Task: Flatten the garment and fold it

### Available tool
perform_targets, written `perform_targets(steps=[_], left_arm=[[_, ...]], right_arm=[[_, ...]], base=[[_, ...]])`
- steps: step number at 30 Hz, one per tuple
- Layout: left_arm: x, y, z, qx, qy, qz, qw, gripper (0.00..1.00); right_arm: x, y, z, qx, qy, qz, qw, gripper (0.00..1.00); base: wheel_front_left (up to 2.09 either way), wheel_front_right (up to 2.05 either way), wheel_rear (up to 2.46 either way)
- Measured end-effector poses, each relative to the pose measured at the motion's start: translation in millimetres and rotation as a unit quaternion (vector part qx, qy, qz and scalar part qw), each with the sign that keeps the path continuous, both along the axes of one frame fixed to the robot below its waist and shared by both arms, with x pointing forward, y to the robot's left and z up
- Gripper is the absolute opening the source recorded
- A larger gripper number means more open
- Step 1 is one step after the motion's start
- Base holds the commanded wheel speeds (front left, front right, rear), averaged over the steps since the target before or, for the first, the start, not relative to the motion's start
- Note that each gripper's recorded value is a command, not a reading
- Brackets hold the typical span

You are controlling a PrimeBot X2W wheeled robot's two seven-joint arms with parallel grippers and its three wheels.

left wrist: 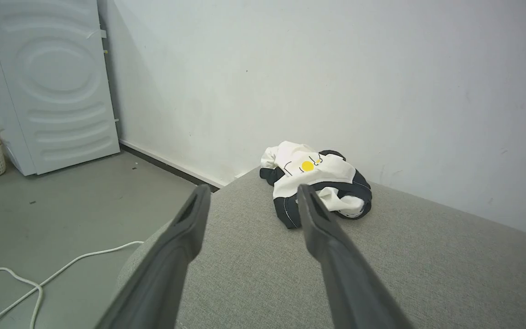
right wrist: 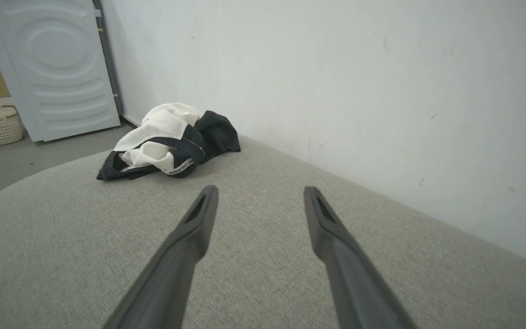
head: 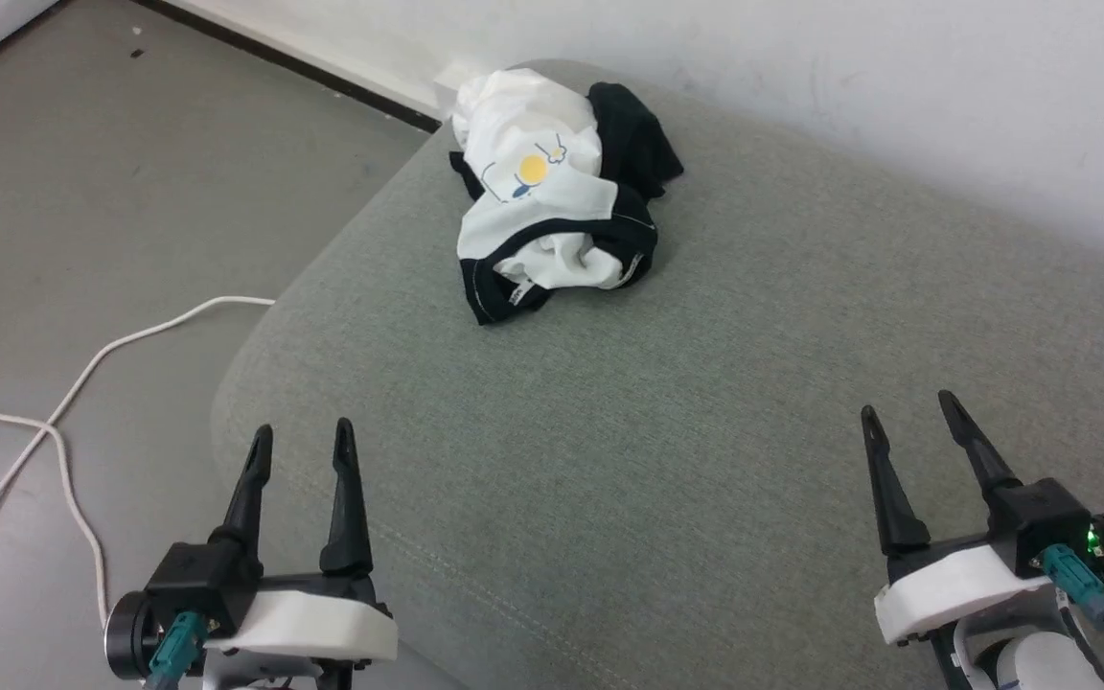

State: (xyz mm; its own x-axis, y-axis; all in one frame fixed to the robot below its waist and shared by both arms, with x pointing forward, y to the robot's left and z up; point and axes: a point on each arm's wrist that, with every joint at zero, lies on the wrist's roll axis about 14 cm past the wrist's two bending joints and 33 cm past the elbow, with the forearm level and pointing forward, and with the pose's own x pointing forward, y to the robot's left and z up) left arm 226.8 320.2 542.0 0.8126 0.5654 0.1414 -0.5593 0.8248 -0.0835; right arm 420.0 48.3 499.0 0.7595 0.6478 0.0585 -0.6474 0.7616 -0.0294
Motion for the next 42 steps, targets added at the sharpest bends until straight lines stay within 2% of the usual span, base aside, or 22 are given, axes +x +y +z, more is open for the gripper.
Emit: perform_targets(steps=[17,30,36,42], left_arm=[[-26.5,10.8,2.6,0.005,-0.010,0.042,0.999,1.00],[-24.6,8.8,2.2,0.002,-0.012,0.038,0.999,1.00],[-7.1,-2.3,24.9,-0.018,-0.067,-0.010,0.998,1.00],[41.8,-17.1,83.6,0.030,-0.137,-0.095,0.986,1.00]], right_arm=[[-3.2,30.6,-2.4,0.011,-0.003,0.040,0.999,1.00],[-0.7,28.8,-0.4,0.011,-0.008,0.036,0.999,1.00],[1.3,28.0,-2.8,0.015,-0.005,0.035,0.999,1.00],[12.5,24.0,2.9,0.025,-0.016,0.024,0.999,1.00]], base=[[0.00,0.00,0.00],[0.00,0.00,0.00],[0.00,0.00,0.00],[0.00,0.00,0.00]])
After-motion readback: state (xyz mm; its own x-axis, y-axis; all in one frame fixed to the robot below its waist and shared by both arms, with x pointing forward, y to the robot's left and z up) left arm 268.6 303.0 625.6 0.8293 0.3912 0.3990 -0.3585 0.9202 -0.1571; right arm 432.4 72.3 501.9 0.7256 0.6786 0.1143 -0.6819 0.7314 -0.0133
